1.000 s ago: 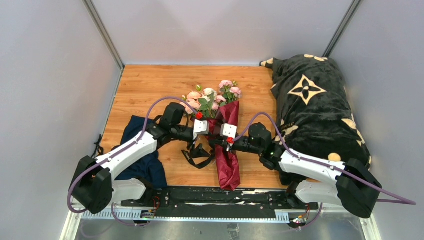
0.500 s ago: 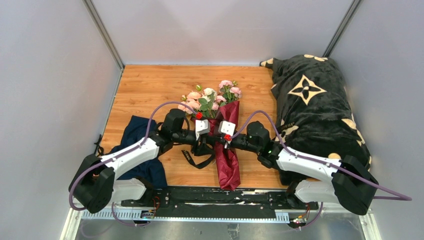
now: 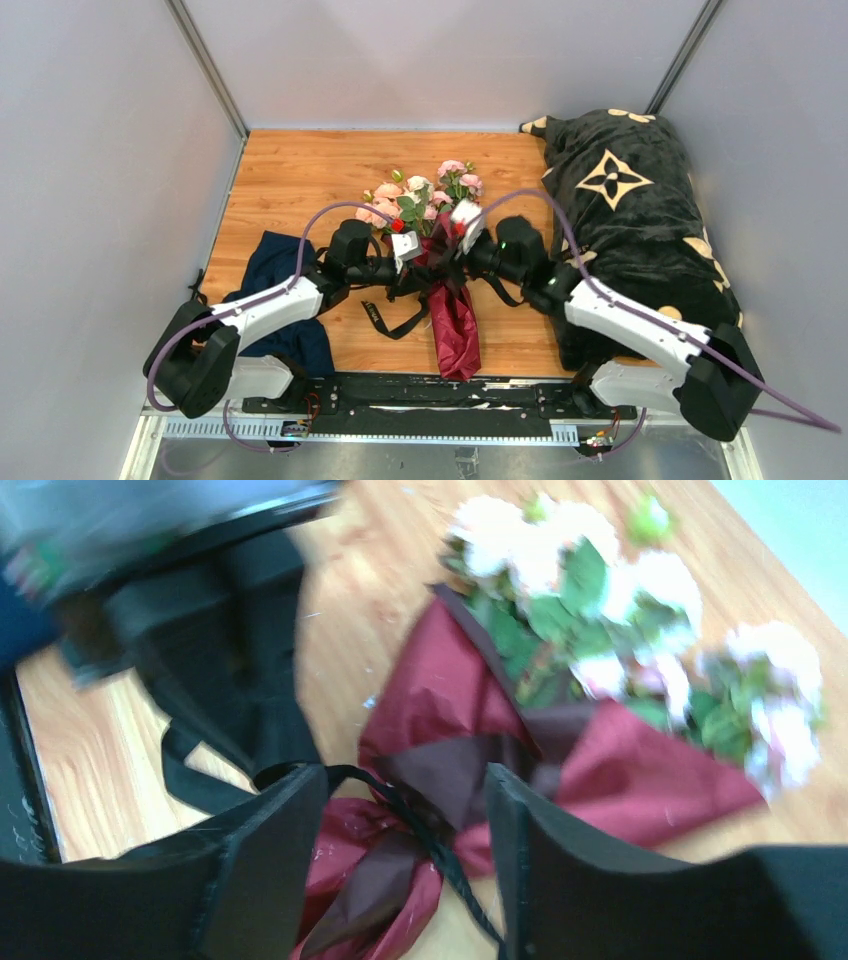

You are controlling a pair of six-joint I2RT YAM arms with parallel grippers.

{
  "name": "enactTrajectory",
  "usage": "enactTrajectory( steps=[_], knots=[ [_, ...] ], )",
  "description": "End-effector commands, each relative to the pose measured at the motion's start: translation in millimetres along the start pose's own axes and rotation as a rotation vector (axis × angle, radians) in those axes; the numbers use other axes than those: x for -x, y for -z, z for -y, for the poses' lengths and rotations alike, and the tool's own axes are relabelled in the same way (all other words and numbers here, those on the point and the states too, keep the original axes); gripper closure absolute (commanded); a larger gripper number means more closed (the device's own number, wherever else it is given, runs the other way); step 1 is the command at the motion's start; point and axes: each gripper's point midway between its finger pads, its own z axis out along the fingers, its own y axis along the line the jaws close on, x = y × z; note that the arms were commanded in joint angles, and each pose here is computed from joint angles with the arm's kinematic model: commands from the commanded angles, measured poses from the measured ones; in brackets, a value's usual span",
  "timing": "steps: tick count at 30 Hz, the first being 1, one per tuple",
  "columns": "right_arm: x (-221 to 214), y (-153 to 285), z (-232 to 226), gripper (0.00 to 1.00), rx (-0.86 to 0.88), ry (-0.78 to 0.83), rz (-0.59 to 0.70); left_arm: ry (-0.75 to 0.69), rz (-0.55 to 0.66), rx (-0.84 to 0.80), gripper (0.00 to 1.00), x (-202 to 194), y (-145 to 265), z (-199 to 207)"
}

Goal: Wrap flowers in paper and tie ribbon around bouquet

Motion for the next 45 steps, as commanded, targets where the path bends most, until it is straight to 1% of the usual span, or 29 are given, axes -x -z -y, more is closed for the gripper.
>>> enactTrajectory(
  steps=[1,2,4,5,7,10,12,13,15,18,20,22,24,26,28,30,31,32,33,34,36,37,38,39,40,42,43,45],
  knots=[
    [-41.4,78.9,74.7,0.29,-0.427,-0.441,-0.355,-0.051,0.026,0.11,1.0,4.8,1.6,-16.9],
    [-61.8,103.1,83.5,0.29,-0.52,-0.58,-0.448,-0.056,0.028,0.123,1.0,4.8,2.5,-18.7],
    [-100.6,145.8,87.7,0.33,-0.707,-0.765,-0.616,-0.074,0.034,0.119,1.0,4.8,3.6,-17.2],
    [-115.7,157.1,83.3,0.35,-0.753,-0.786,-0.683,-0.078,0.037,0.117,1.0,5.3,4.3,-15.9],
    [-149.0,167.9,68.7,0.36,-0.799,-0.837,-0.808,-0.085,0.043,0.119,1.0,6.2,6.3,-14.4],
    [-175.5,168.3,60.0,0.36,-0.852,-0.909,-0.892,-0.093,0.05,0.118,1.0,6.9,8.7,-11.8],
    [-186.0,166.1,61.4,0.35,-0.904,-0.947,-0.906,-0.099,0.054,0.106,1.0,7.2,9.6,-8.5],
    [-189.4,163.9,61.6,0.32,-0.929,-0.983,-0.899,-0.101,0.056,0.103,1.0,7.0,10.2,-7.2],
    [-197.7,159.1,60.0,0.3,-0.998,-1.08,-0.868,-0.099,0.056,0.098,1.0,5.6,10.9,-5.3],
    [-211.6,149.6,54.8,0.32,-1.066,-1.202,-0.805,-0.105,0.056,0.09,1.0,3.6,11.8,-2.9],
    [-218.4,145.1,54.3,0.33,-1.106,-1.254,-0.773,-0.108,0.054,0.083,1.0,1.7,11.7,-1.1],
    [-223.6,140.7,57.0,0.33,-1.127,-1.269,-0.757,-0.108,0.056,0.081,1.0,2.0,12.1,-0.7],
    [-228.4,135.8,58.2,0.34,-1.132,-1.277,-0.767,-0.122,0.06,0.076,1.0,4.1,12.3,0.1],
    [-234.0,133.8,59.3,0.37,-1.143,-1.269,-0.789,-0.128,0.064,0.079,1.0,6.7,12.4,-1.2],
    [-238.6,136.6,63.5,0.43,-1.172,-1.242,-0.797,-0.131,0.066,0.077,1.0,7.9,12.1,-0.8],
    [-242.4,141.6,66.8,0.58,-1.204,-1.216,-0.796,-0.133,0.07,0.075,1.0,9.5,12.6,-0.3],
    [-243.5,144.1,69.9,0.75,-1.22,-1.201,-0.791,-0.136,0.073,0.072,1.0,10.8,12.7,0.3],
    [-242.8,145.2,74.1,0.88,-1.211,-1.172,-0.785,-0.144,0.078,0.071,1.0,13.2,13.3,1.0],
    [-238.4,143.4,82.1,0.98,-1.204,-1.146,-0.759,-0.15,0.081,0.069,1.0,14.2,13.6,1.5],
    [-231.1,143.6,92.4,1.0,-1.185,-1.079,-0.754,-0.164,0.086,0.069,1.0,16.6,14.3,1.8],
    [-200.2,135.6,117.6,1.0,-1.141,-0.967,-0.695,-0.185,0.088,0.071,1.0,17.8,15.0,1.3],
    [-170.6,122.1,134.2,1.0,-1.095,-0.904,-0.619,-0.197,0.087,0.074,1.0,17.2,15.4,0.8],
    [-148.9,110.6,139.2,1.0,-1.035,-0.832,-0.575,-0.211,0.083,0.08,1.0,15.6,15.6,-0.5],
    [-116.8,92.1,142.4,1.0,-0.953,-0.734,-0.508,-0.227,0.081,0.084,1.0,14.1,16.3,-1.5],
    [-71.5,68.0,145.8,1.0,-0.863,-0.627,-0.396,-0.242,0.078,0.085,1.0,12.2,16.6,-1.4],
    [1.6,31.1,126.8,1.0,-0.688,-0.416,-0.259,-0.274,0.077,0.081,1.0,10.4,17.9,0.2],
    [35.0,12.9,111.1,1.0,-0.58,-0.34,-0.192,-0.29,0.079,0.076,1.0,10.2,18.7,1.4],
    [81.9,-20.6,69.9,1.0,-0.356,-0.257,-0.096,-0.312,0.081,0.075,1.0,9.6,20.1,2.5]
  ],
)
